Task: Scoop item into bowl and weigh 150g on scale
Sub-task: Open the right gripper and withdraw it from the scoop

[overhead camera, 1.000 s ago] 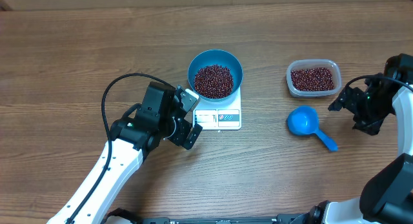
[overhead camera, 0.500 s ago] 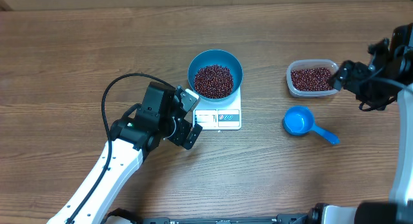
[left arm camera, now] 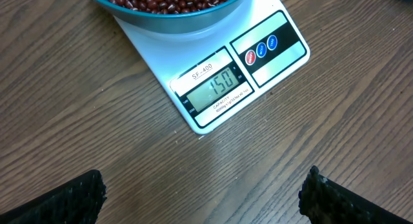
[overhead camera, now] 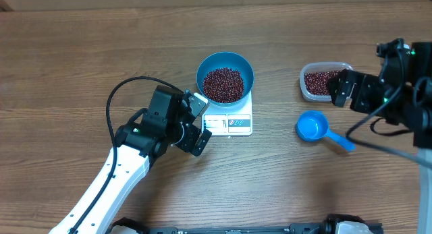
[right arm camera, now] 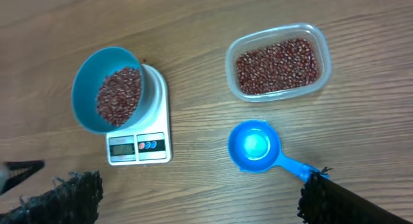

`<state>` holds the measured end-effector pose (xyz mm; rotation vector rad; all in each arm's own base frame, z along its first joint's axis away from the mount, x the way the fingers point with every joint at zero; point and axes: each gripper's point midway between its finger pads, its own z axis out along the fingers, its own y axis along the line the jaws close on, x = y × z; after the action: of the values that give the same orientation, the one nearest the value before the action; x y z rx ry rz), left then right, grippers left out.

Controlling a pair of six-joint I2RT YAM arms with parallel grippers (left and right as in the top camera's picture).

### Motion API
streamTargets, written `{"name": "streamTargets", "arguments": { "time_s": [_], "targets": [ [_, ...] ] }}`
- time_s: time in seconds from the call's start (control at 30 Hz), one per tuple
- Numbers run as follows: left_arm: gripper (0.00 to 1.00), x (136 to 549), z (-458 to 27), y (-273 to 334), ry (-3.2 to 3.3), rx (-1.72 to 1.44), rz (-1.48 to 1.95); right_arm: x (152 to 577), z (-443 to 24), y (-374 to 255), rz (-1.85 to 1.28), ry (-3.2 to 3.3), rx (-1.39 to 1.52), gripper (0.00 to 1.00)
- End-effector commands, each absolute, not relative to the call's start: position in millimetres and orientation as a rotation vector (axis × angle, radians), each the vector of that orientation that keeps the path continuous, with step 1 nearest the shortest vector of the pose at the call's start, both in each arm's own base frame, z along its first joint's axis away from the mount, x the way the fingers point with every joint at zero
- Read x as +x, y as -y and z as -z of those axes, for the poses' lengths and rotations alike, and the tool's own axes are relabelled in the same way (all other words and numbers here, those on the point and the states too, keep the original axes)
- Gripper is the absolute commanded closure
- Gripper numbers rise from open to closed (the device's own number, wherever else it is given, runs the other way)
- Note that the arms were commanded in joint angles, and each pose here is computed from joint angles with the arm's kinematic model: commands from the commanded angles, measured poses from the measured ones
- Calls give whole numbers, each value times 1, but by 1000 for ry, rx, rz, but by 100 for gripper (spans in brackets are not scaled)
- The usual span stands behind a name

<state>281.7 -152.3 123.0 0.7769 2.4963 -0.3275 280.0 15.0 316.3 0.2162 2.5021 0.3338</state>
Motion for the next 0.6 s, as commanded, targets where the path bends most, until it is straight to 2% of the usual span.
{"name": "streamTargets", "arguments": {
  "time_s": [0.0,0.2,0.4,0.57],
  "targets": [
    [0,289,-132,153,-2477,749,325,273,-333,-22,-366,-2448,178,0],
    [0,289,-132,153,-2477,749,325,264,-326,-26,-392,-2497,185,0],
    [0,289,-132,153,-2477,749,325,260,-338,-28,-394,-2440,153,0],
    [0,289,-132,153,-2477,749,325,273,-344,-35,-332,-2275,-18,0]
  ]
}}
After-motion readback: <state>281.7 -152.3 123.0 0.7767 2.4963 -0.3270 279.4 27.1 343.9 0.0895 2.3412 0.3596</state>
